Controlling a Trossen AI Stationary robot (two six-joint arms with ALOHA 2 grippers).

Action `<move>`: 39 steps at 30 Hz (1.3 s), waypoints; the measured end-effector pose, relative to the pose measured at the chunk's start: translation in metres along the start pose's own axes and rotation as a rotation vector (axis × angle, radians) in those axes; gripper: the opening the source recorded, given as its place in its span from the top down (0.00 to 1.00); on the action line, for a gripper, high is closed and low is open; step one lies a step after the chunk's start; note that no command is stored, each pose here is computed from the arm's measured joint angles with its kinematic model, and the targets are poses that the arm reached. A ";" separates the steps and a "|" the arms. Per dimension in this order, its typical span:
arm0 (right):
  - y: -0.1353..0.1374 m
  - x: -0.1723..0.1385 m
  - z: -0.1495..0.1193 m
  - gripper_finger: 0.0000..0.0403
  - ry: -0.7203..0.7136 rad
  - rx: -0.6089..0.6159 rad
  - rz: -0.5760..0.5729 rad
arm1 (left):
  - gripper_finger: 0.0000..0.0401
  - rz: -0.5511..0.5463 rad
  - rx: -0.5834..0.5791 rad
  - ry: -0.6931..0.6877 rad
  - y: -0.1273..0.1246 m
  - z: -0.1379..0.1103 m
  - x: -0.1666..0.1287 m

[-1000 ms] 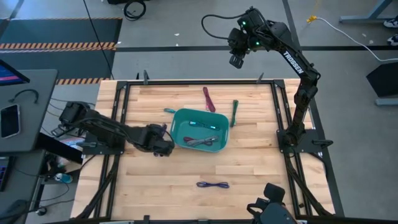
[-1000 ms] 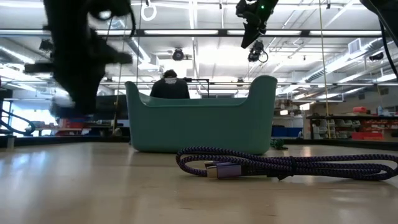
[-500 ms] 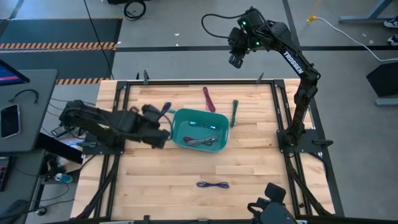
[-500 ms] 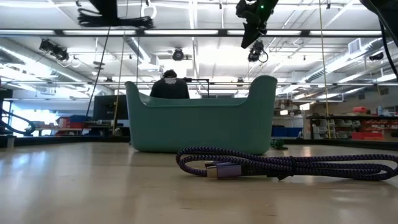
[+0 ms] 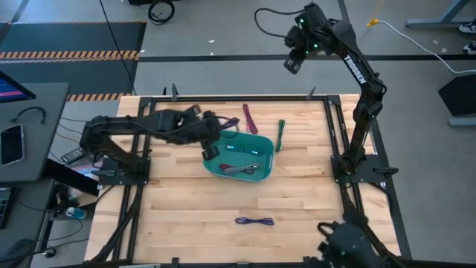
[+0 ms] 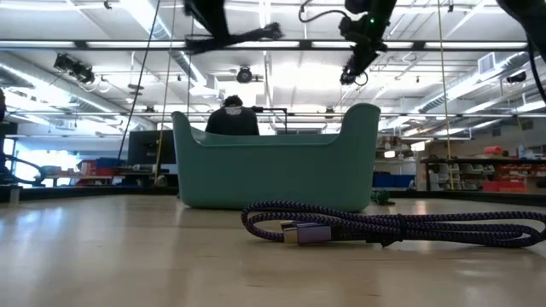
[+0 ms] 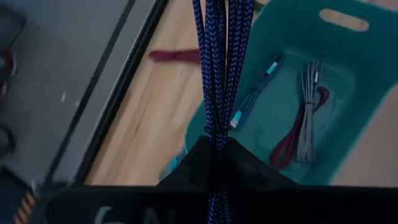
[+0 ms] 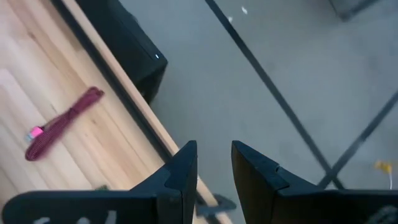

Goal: Pick and place USB-C Cables
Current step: Put the top purple charger cable into the blue bin

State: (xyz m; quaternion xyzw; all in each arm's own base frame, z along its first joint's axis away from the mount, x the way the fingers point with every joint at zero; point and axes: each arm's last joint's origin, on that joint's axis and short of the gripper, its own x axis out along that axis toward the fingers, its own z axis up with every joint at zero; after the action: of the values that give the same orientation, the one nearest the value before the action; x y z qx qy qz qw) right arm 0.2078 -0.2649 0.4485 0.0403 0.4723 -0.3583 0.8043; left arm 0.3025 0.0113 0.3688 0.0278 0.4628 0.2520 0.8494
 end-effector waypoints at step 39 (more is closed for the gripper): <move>-0.038 0.002 -0.023 0.74 0.058 0.179 0.068 | 0.94 -0.447 0.444 0.221 -0.056 0.004 0.216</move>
State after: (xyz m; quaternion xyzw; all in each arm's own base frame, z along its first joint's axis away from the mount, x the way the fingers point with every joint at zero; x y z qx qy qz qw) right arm 0.1687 -0.2849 0.4445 0.1383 0.4598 -0.3700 0.7954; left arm 0.4243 0.0616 0.1887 0.0826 0.5905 -0.0463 0.8015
